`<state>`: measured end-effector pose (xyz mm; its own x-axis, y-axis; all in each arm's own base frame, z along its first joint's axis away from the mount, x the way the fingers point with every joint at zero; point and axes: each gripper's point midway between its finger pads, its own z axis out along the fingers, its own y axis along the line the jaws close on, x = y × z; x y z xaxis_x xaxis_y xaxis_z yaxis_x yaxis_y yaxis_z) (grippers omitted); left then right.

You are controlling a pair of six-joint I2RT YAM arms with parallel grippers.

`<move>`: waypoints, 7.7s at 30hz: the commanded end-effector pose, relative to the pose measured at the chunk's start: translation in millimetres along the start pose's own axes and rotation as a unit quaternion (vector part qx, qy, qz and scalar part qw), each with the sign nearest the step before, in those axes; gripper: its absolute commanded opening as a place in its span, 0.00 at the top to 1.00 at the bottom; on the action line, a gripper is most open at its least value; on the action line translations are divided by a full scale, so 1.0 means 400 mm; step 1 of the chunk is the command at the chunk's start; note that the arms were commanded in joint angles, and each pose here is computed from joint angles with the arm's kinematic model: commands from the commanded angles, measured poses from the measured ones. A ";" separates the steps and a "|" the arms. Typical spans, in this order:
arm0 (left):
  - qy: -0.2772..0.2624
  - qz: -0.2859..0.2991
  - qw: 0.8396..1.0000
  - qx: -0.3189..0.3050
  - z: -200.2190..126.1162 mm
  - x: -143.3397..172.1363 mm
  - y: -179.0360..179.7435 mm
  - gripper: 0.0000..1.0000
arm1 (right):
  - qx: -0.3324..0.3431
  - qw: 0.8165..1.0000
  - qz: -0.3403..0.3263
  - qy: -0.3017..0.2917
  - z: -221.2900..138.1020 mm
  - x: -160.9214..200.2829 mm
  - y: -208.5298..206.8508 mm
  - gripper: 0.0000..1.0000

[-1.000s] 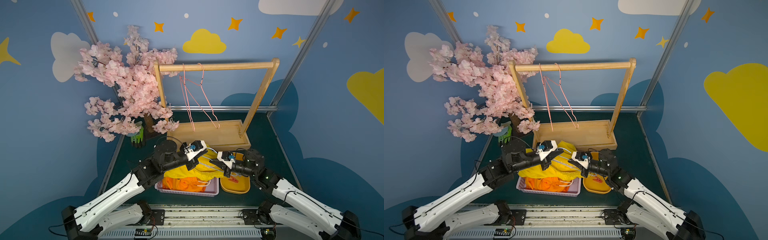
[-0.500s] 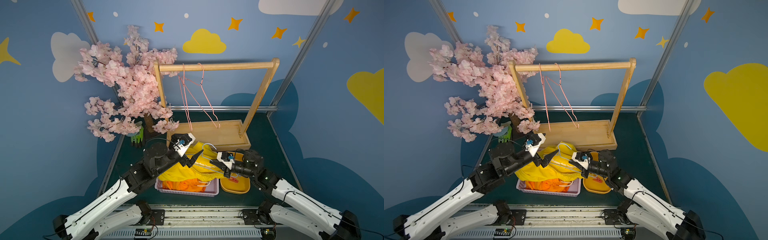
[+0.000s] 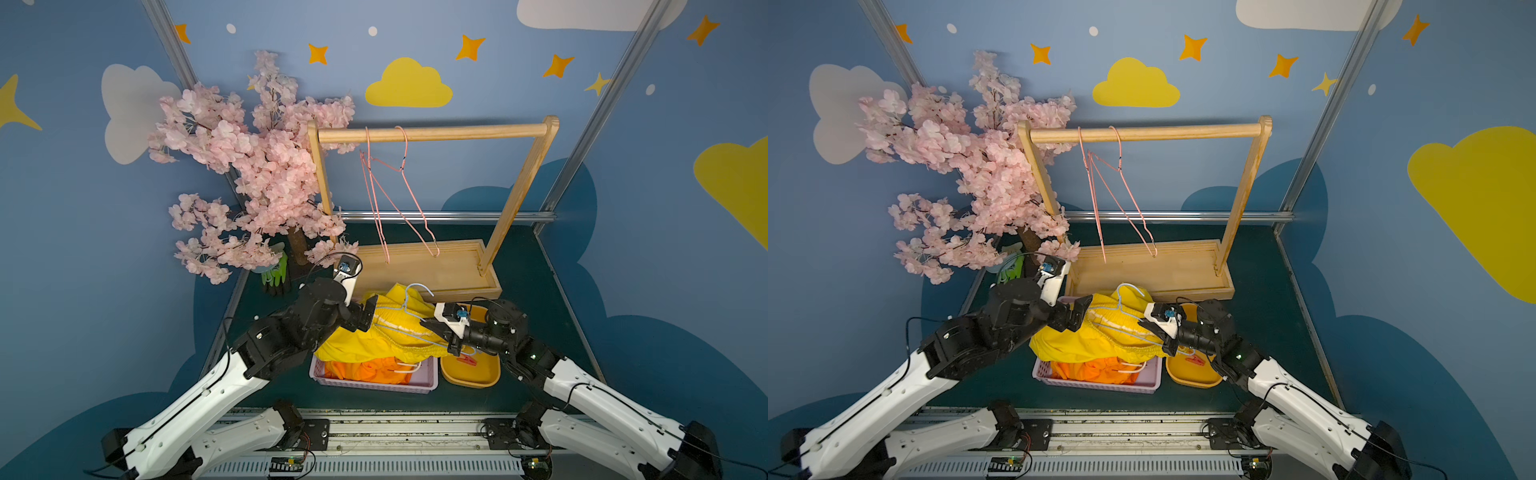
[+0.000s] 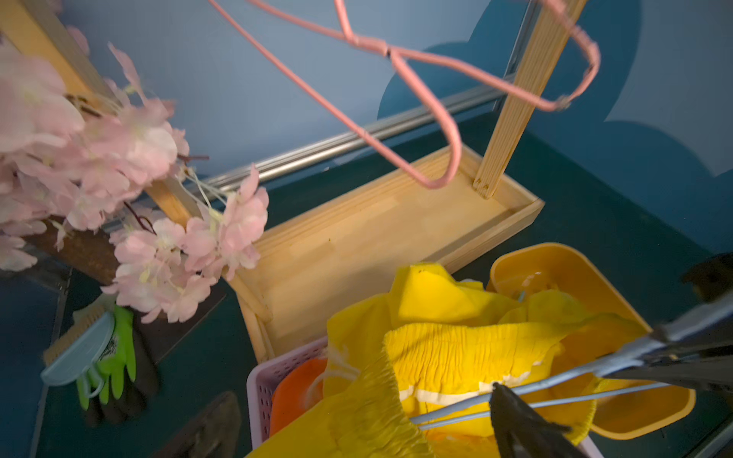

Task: Remove the clothespins securing shorts to the hanger
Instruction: Remove the shorts from the hanger, then place the shorts in the basket, then place the hanger at the clothesline.

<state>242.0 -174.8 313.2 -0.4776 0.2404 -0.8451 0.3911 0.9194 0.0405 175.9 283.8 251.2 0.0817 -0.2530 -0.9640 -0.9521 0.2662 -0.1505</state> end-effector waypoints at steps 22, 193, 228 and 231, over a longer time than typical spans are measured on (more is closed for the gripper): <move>0.185 -0.039 0.981 0.042 0.093 0.145 -0.012 0.38 | -0.014 1.000 -0.011 -0.024 -0.022 -0.035 0.023 1.00; -0.045 0.346 0.895 0.277 -0.022 0.252 -0.199 0.45 | -0.086 0.933 -0.344 -0.054 -0.191 -0.077 0.088 1.00; -0.104 0.095 0.989 0.043 0.068 -0.055 -0.305 0.96 | 0.530 0.830 0.018 -0.173 -0.605 -0.239 -0.265 0.10; -0.087 0.031 0.995 0.028 0.078 -0.072 -0.332 0.96 | 0.540 0.827 0.034 -0.152 -0.605 -0.208 -0.273 0.10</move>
<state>208.2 -323.9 285.7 -0.2538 0.4283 -0.8673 0.6529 0.7374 0.1731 202.5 64.1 398.3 0.2752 -0.0499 -0.9601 -0.2042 0.9728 -0.1091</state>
